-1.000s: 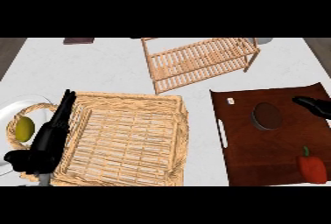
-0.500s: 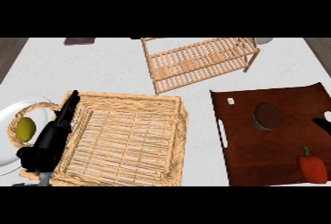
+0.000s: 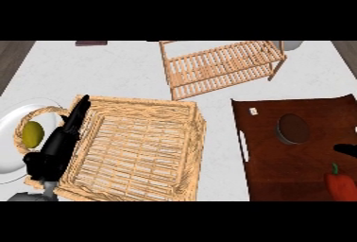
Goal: Pick the cupcake from the tray and place it in the tiered shelf
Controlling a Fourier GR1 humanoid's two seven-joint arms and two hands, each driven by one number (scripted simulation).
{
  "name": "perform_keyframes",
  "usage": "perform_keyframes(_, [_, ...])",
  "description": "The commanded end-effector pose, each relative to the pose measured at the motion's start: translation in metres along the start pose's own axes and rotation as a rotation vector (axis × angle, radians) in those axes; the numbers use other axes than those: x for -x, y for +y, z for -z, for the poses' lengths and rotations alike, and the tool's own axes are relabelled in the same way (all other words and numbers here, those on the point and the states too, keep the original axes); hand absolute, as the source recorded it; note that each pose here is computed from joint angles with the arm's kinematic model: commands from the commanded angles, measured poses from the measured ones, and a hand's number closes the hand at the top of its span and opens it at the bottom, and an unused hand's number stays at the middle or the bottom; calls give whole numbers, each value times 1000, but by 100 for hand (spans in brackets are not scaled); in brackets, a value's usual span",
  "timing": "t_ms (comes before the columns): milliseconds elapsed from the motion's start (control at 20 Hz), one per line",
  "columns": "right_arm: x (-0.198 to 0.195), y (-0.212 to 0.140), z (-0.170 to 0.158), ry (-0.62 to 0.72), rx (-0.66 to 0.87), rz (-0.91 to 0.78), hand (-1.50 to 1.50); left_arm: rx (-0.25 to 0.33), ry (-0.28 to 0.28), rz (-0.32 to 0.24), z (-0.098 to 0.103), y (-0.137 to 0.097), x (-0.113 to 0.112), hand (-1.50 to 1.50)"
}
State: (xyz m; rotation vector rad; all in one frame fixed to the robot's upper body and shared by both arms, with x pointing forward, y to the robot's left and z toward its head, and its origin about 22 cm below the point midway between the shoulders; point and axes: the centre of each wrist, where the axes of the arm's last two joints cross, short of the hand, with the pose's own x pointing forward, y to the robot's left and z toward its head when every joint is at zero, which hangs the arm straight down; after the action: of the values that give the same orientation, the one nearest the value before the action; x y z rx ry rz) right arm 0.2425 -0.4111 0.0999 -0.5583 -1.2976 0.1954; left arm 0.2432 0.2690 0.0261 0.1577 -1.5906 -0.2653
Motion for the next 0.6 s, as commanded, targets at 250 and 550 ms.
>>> perform_keyframes(250, [-59,-21,-2,237,42,-651,-150,106,211,-18,-15,-18,35,0])
perform_keyframes(550, [-76,31,-1,347,27,-756,-150,133,216,-5,-11,-24,41,0])
